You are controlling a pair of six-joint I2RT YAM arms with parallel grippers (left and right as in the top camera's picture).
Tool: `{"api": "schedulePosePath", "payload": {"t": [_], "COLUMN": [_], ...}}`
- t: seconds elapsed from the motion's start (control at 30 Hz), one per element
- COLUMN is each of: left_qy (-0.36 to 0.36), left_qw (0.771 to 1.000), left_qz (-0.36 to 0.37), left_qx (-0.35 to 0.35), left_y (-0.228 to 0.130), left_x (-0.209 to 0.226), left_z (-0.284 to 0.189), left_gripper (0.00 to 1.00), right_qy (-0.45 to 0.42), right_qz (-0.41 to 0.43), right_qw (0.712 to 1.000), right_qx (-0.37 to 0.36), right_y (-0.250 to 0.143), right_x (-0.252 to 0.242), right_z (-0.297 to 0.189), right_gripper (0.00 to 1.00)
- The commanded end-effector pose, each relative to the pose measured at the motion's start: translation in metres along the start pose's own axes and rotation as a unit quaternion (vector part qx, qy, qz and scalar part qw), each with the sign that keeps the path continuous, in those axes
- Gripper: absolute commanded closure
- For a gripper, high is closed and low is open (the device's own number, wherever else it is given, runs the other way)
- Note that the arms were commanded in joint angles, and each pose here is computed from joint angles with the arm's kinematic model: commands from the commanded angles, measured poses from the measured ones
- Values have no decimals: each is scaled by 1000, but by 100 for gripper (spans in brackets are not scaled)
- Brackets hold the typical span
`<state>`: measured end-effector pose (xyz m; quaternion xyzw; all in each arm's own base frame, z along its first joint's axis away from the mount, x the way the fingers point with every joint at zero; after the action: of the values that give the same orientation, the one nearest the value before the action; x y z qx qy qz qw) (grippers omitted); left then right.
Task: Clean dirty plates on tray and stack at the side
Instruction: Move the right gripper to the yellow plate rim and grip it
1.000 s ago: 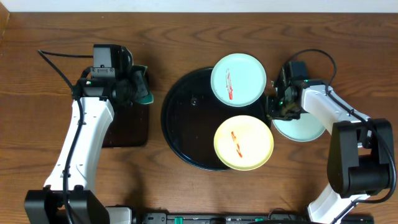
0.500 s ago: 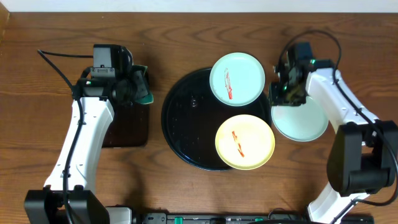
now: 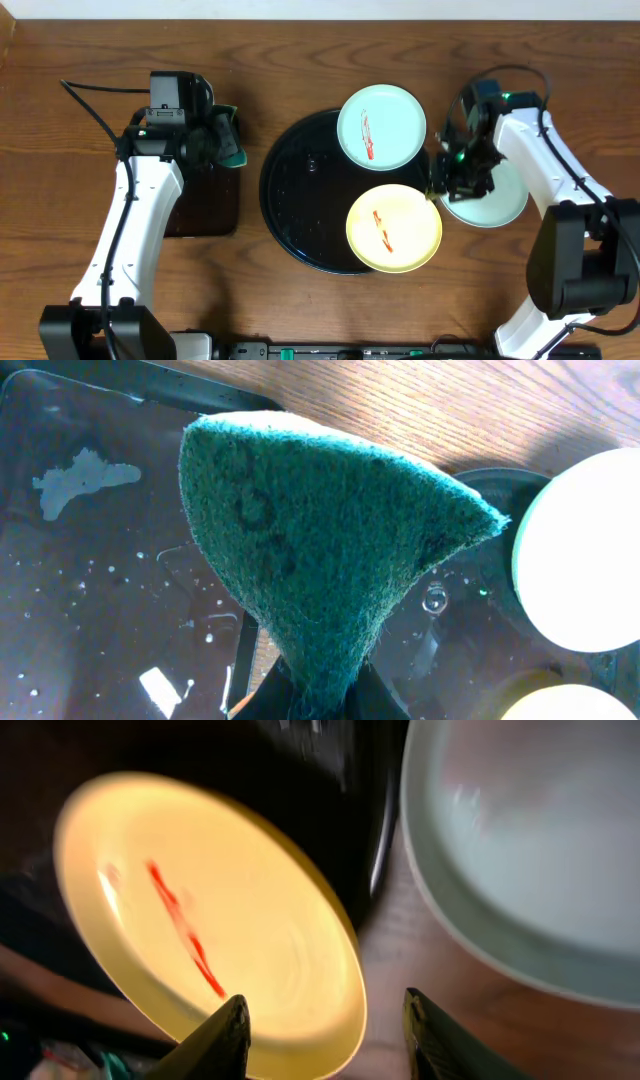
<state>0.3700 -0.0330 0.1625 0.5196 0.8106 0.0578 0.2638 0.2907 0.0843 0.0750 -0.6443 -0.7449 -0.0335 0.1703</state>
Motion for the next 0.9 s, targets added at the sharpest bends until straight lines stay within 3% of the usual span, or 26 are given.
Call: {"api": "schedulePosePath", "payload": {"t": [0.0, 0.07, 0.27, 0.43, 0.53, 0.87], "left_qy": [7, 8, 8, 9, 9, 10], "left_qw": [1000, 1000, 1000, 1000, 1000, 1000], "left_qz": [-8, -8, -8, -9, -9, -9], "left_qx": [6, 6, 7, 10, 10, 11], "left_y": [-3, -3, -4, -5, -5, -6], "left_x": [4, 4, 5, 5, 5, 6], "left_z": [4, 4, 4, 4, 4, 4], "left_gripper": [93, 93, 93, 92, 93, 93], "right_qy": [8, 8, 1, -6, -7, -16], "right_qz": [-9, -8, -10, -9, -12, -42], "right_qw": [1000, 999, 999, 999, 999, 998], "right_qx": [27, 33, 30, 33, 34, 36], "right_y": [-17, -21, -22, -24, -25, -24], "right_x": [5, 4, -1, -3, -1, 22], "right_z": [15, 22, 36, 39, 40, 48], "right_gripper": [56, 59, 82, 86, 98, 99]}}
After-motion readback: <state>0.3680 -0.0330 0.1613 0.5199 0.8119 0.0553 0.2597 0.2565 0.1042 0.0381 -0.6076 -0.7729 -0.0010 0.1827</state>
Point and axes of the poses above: each gripper's point midway between its finger pads, its own z axis out along the fingers, its own x axis along the line the jaws close on, y = z × x, the point moved 1 cm from there along -z, back along the fingers, and after that the axes turned 9 degrees about -z, right-handed, at the moved point
